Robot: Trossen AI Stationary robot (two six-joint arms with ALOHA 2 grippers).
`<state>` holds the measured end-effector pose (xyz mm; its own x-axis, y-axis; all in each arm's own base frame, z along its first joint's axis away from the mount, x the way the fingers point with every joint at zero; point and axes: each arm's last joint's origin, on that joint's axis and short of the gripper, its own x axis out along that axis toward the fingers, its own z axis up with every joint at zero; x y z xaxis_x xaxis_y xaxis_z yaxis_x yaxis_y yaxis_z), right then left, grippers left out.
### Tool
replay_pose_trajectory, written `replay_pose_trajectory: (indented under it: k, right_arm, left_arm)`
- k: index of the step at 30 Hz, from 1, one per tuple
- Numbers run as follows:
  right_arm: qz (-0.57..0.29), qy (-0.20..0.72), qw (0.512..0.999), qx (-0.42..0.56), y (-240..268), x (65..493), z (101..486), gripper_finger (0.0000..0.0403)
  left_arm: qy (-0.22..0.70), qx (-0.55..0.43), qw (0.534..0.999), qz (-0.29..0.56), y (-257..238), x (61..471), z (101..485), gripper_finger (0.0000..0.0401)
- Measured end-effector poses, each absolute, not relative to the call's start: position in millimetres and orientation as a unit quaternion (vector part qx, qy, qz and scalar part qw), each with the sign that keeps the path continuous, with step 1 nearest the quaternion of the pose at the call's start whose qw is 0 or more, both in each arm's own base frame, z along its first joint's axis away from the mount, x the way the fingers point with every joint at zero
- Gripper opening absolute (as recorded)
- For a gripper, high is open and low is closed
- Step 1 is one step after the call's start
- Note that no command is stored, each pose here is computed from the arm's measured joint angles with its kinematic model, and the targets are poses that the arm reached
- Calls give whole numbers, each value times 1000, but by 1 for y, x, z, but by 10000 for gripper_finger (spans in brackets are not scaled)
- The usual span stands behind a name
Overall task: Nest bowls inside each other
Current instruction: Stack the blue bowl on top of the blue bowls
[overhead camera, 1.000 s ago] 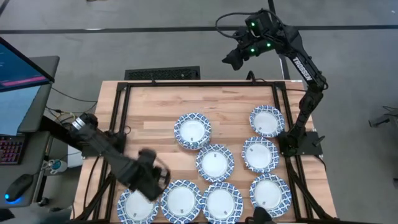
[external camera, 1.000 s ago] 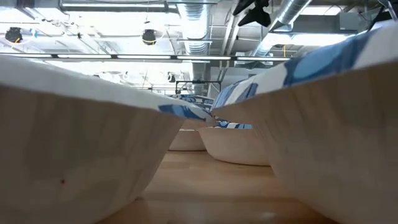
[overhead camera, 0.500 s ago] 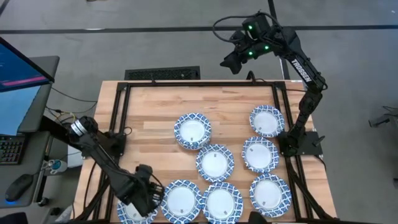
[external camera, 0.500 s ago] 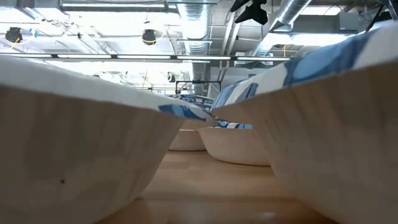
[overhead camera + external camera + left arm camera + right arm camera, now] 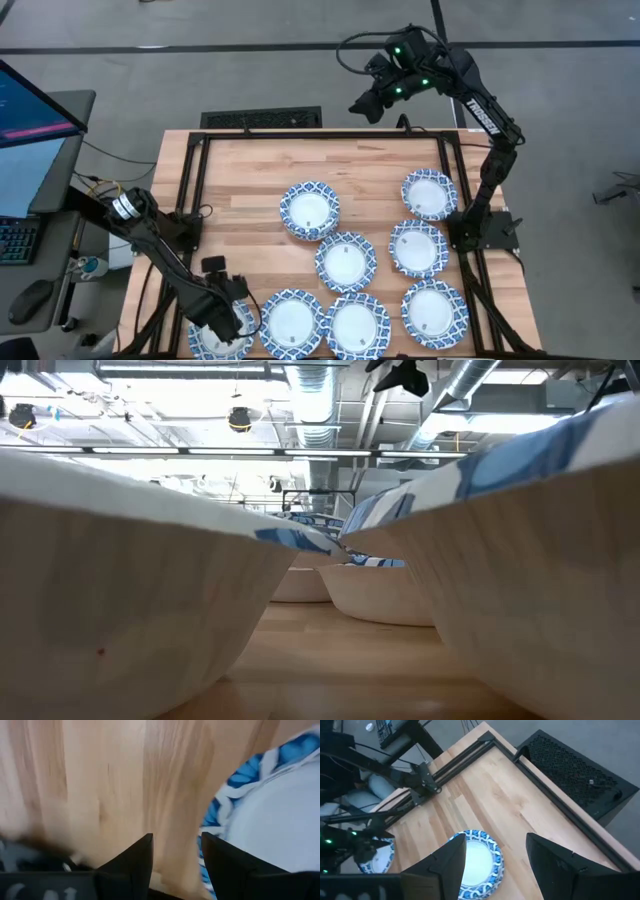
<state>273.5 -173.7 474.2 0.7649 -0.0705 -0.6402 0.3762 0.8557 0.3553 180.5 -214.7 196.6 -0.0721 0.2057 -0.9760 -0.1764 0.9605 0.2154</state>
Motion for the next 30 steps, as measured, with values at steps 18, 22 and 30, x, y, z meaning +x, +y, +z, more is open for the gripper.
replay_pose_trajectory:
  k: [18,22,30]
  right_arm:
    - [-164,323,895,259,-154,286,474,230]
    - [-165,319,897,259,-155,287,474,230]
    - [-179,319,894,257,-155,286,474,230]
  left_arm:
    - [682,58,726,61,-208,174,182,159]
    - [680,55,730,54,-207,175,184,159]
    - [679,-1,733,-44,-210,174,206,159]
